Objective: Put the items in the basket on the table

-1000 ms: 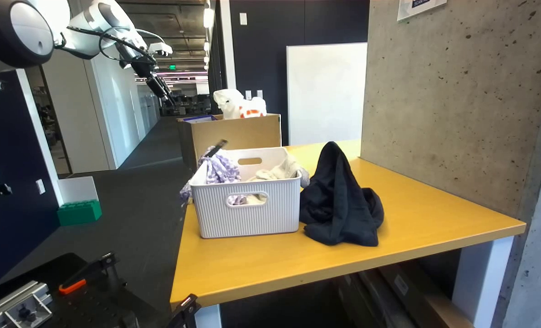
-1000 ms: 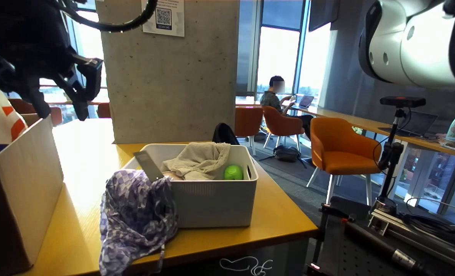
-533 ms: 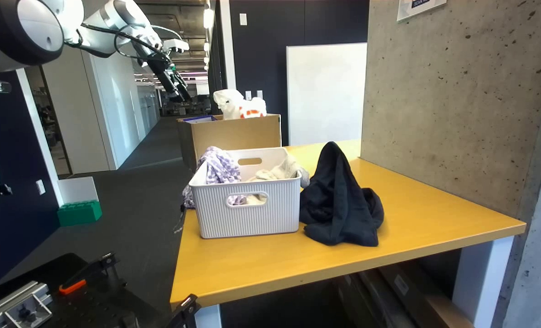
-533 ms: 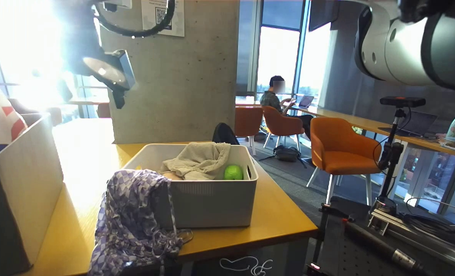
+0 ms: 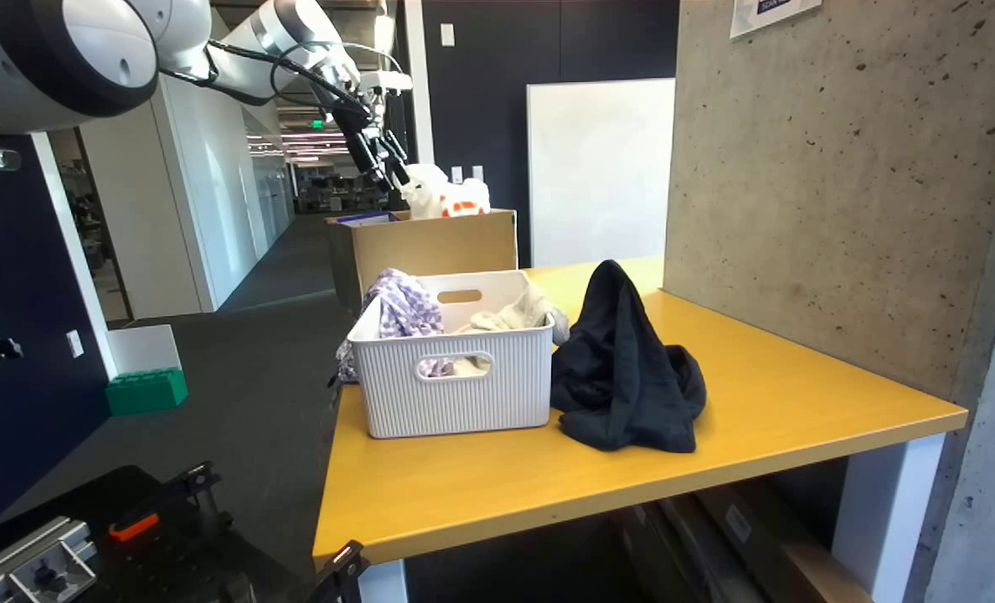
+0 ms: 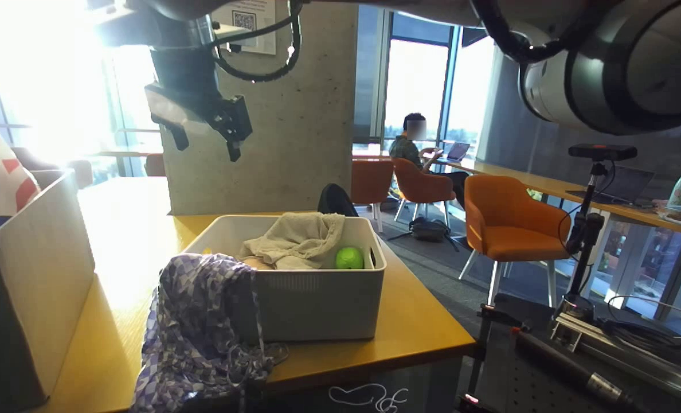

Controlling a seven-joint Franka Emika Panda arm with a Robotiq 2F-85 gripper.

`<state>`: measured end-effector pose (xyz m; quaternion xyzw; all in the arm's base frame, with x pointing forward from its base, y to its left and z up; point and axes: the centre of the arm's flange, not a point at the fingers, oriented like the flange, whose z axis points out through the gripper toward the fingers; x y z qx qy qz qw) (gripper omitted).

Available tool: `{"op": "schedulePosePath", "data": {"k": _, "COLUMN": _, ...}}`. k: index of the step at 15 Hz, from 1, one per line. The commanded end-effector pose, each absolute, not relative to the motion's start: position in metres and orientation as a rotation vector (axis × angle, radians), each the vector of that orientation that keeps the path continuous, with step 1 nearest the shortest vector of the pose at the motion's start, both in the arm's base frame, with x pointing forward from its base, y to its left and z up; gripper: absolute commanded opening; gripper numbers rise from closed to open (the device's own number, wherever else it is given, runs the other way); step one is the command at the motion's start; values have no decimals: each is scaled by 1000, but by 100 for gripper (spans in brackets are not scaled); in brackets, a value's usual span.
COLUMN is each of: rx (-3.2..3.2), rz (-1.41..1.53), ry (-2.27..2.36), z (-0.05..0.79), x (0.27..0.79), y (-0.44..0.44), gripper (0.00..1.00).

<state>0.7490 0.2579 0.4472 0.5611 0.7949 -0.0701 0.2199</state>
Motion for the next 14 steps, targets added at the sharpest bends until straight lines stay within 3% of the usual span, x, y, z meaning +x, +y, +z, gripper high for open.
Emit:
{"op": "schedulePosePath", "data": {"k": 1, "rx": 1692, "rz": -167, "ry": 2200, "z": 443, "x": 828, "y": 255, "gripper": 100}}
{"op": "schedulePosePath", "data": {"k": 14, "rx": 1966, "rz": -47, "ry": 2112, "z": 310, "x": 868, "y": 180, "gripper": 100}}
